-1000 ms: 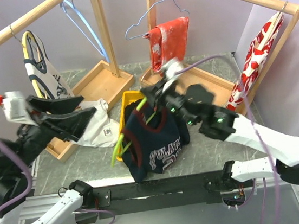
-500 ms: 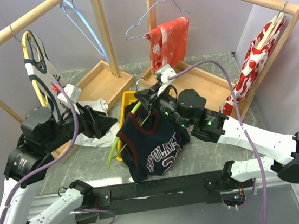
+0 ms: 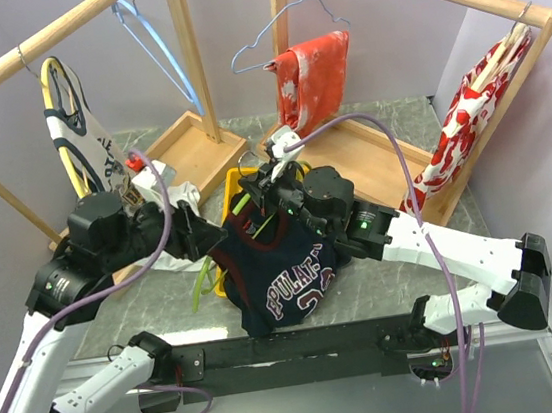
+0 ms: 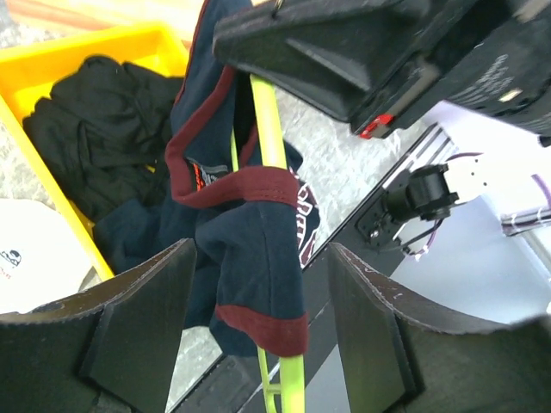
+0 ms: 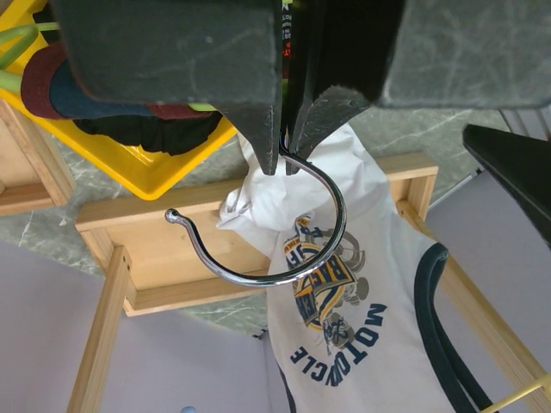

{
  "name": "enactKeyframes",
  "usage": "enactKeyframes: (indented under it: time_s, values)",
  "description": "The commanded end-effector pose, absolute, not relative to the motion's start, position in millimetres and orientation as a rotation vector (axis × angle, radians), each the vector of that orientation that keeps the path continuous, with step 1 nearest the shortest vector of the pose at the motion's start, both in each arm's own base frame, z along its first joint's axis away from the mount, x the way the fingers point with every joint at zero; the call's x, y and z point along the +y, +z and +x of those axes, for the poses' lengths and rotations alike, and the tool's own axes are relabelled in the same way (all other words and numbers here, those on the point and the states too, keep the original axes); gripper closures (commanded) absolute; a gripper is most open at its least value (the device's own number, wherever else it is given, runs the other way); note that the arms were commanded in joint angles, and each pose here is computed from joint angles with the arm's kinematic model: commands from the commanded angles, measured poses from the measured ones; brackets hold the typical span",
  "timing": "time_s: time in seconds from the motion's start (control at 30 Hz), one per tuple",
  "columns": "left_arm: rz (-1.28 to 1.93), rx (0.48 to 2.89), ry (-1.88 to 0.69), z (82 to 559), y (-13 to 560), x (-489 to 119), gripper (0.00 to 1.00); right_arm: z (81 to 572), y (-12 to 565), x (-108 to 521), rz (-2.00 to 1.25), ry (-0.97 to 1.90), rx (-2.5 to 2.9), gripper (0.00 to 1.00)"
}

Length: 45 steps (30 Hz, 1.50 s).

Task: Place the tank top on the hanger

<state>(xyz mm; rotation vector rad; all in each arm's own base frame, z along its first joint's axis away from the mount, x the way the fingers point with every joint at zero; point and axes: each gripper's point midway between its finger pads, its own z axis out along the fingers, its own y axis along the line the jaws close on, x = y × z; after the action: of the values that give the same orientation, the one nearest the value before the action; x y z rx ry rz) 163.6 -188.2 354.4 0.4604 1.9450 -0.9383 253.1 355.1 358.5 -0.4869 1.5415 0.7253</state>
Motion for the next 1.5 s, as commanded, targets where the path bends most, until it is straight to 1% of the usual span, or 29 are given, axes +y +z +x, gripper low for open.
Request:
enactKeyframes:
  time_s: [0.0,0.13,0.23,0.37,0.47,0.57,0.63,0.67,0.73,0.83,0.87,0.9,0.93,0.97,1.0,1.03,1.07,1.1,1.17,1.2,1.3,1.47]
  values:
    - [0.484,1.982,-0.883,166,341,-190,0.33,255,403,355,-0.415,0.770,1.431,1.00]
    - [0.498,2.010,-0.869,165,333,-198,0.37,258,396,360,-0.420,0.760,1.446,1.00]
    - [0.493,2.041,-0.826,167,325,-200,0.41,261,392,361,-0.419,0.745,1.456,1.00]
    - [0.482,2.057,-0.787,170,320,-200,0.55,263,389,361,-0.420,0.732,1.462,1.00]
    - [0.475,2.077,-0.756,171,312,-200,0.60,263,388,361,-0.417,0.730,1.465,1.00]
    - [0.470,2.103,-0.729,172,302,-201,0.61,264,390,360,-0.416,0.729,1.462,1.00]
    - [0.462,2.103,-0.721,172,299,-202,0.59,264,389,361,-0.420,0.727,1.465,1.00]
    - [0.460,2.099,-0.719,172,299,-202,0.59,264,389,361,-0.420,0.724,1.465,1.00]
    - [0.454,2.092,-0.726,171,300,-203,0.63,263,389,361,-0.424,0.726,1.464,1.00]
    - [0.455,2.080,-0.743,169,301,-205,0.80,263,389,360,-0.423,0.726,1.465,1.00]
    - [0.450,2.081,-0.749,169,299,-206,0.95,263,388,361,-0.428,0.724,1.468,1.00]
    - [0.401,2.065,-0.742,171,303,-202,0.99,262,388,362,-0.436,0.728,1.470,0.98]
    - [0.368,2.039,-0.752,175,307,-203,0.99,261,389,361,-0.442,0.729,1.471,0.91]
    - [0.339,2.022,-0.757,176,310,-201,0.99,260,388,361,-0.450,0.729,1.479,0.82]
    - [0.299,2.014,-0.785,173,308,-199,0.99,259,390,361,-0.453,0.733,1.479,0.65]
    - [0.276,1.979,-0.816,174,315,-200,0.99,256,394,360,-0.455,0.750,1.473,0.59]
    - [0.263,1.987,-0.821,173,308,-200,0.99,254,394,360,-0.457,0.759,1.473,0.54]
    - [0.217,1.973,-0.837,172,310,-196,0.99,251,399,357,-0.451,0.769,1.466,0.44]
    - [0.184,1.976,-0.833,172,302,-192,0.99,248,399,353,-0.448,0.786,1.471,0.36]
    - [0.146,1.967,-0.841,171,303,-188,0.99,245,400,352,-0.445,0.796,1.470,0.30]
    - [0.059,1.954,-0.839,171,300,-178,0.99,237,405,345,-0.438,0.830,1.458,0.24]
    - [-0.129,1.883,-0.783,175,315,-145,0.99,233,409,325,-0.373,0.829,1.460,0.21]
